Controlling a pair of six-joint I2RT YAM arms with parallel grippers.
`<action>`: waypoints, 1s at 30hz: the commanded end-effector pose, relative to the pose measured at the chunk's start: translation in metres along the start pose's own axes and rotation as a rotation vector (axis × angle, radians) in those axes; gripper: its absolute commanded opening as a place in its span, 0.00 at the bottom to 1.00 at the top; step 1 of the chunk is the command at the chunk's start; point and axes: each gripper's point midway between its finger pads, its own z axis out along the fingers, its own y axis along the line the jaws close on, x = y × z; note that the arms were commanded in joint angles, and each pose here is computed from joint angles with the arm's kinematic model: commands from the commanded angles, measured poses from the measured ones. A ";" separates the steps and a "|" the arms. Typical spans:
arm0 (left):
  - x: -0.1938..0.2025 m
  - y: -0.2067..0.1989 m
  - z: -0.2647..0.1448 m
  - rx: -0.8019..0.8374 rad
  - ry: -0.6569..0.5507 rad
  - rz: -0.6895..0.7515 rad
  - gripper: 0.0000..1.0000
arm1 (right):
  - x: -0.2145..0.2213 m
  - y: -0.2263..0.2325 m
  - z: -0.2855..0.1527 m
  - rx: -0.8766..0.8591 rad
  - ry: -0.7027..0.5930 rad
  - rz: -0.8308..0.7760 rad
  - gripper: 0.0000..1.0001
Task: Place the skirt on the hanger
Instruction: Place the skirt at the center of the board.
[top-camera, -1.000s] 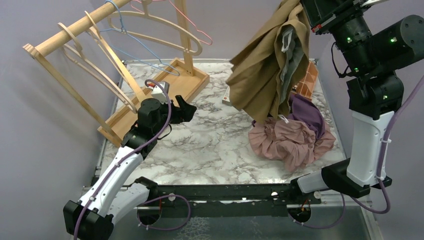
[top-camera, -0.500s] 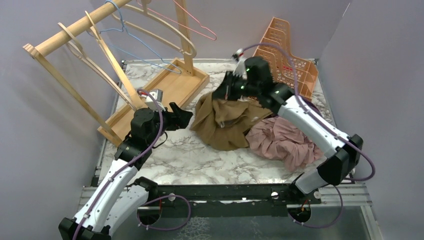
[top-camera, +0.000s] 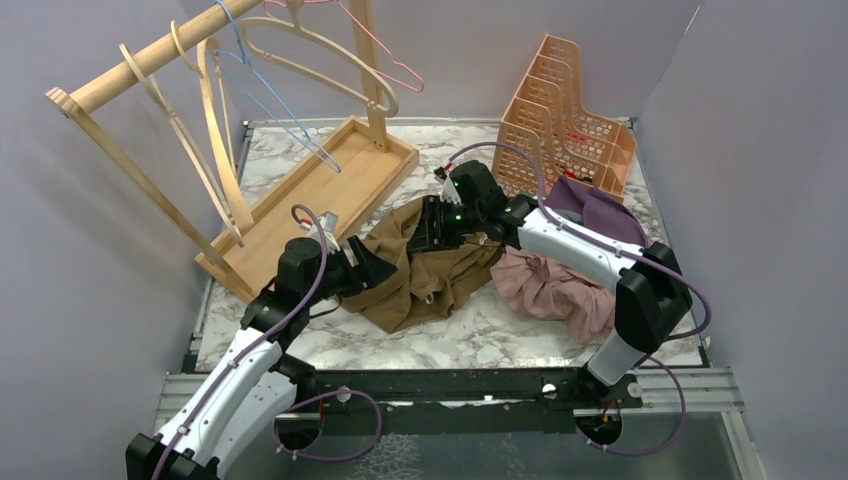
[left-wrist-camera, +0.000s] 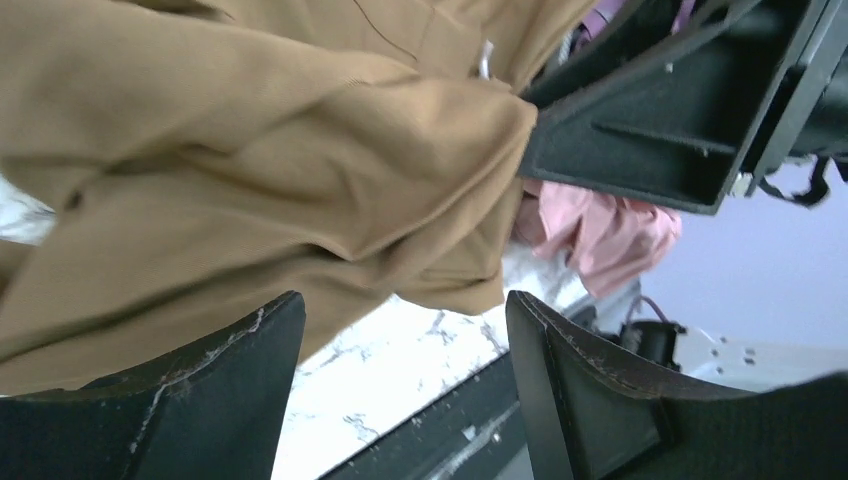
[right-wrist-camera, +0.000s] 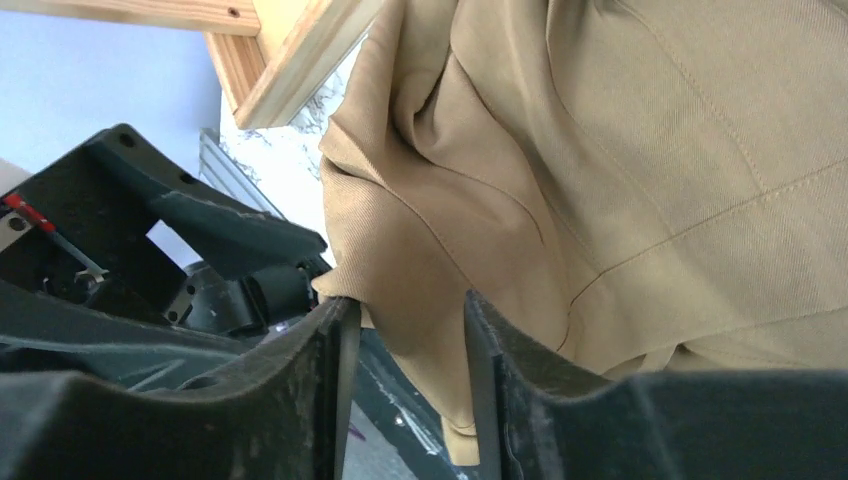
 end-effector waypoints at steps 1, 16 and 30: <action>0.013 -0.041 -0.012 0.194 0.101 -0.040 0.76 | -0.019 0.020 -0.001 -0.055 -0.071 -0.035 0.51; 0.018 -0.061 -0.011 0.296 0.117 -0.179 0.72 | -0.012 -0.003 -0.046 0.069 -0.226 0.035 0.56; 0.088 -0.026 -0.011 0.138 0.363 -0.191 0.59 | 0.035 -0.098 -0.074 0.473 -0.191 0.057 0.51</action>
